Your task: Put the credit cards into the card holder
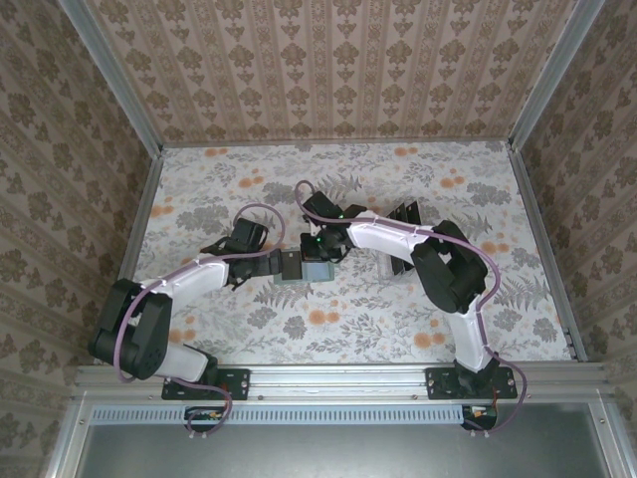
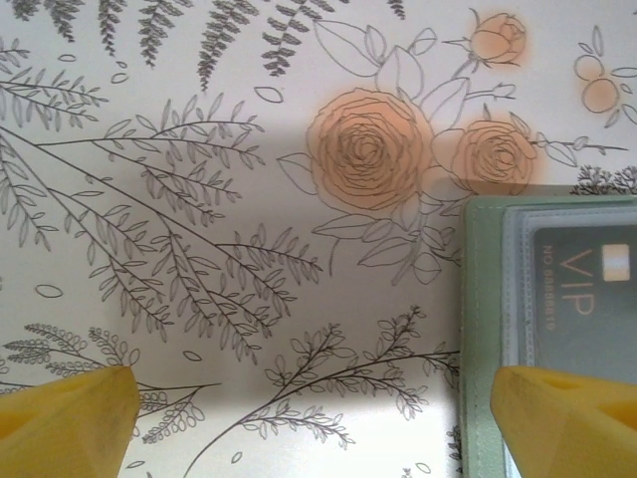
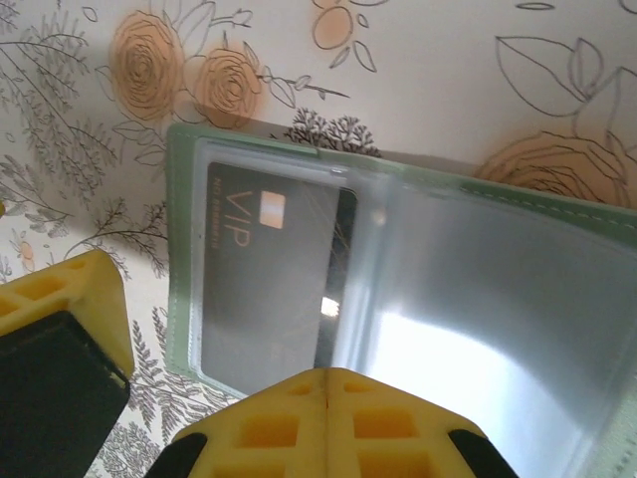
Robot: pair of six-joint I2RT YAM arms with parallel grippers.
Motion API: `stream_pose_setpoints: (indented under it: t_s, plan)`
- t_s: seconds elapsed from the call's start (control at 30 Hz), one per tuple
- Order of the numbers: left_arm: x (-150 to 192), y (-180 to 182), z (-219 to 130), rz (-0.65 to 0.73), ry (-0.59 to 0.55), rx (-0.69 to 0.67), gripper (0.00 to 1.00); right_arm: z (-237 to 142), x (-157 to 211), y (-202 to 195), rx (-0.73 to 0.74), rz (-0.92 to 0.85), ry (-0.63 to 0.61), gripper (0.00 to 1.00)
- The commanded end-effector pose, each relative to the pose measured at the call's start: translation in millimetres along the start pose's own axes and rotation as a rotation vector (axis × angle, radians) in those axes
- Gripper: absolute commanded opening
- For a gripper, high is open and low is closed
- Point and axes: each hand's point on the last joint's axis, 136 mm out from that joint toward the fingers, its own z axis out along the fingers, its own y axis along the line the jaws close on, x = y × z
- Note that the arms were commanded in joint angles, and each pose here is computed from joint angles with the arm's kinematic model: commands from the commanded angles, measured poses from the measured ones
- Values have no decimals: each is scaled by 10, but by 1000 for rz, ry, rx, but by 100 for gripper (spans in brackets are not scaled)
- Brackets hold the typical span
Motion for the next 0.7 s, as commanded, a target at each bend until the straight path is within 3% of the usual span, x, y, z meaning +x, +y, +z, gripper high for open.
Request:
stream_pose_setpoints:
  t_s: [0.0,0.67]
  plan:
    - [-24,111,31,-2,12,-38,100,117,34,57,-15,11,27,6]
    - [5,114,74,-7,23,-30,100,331,109,56,-14,26,68,5]
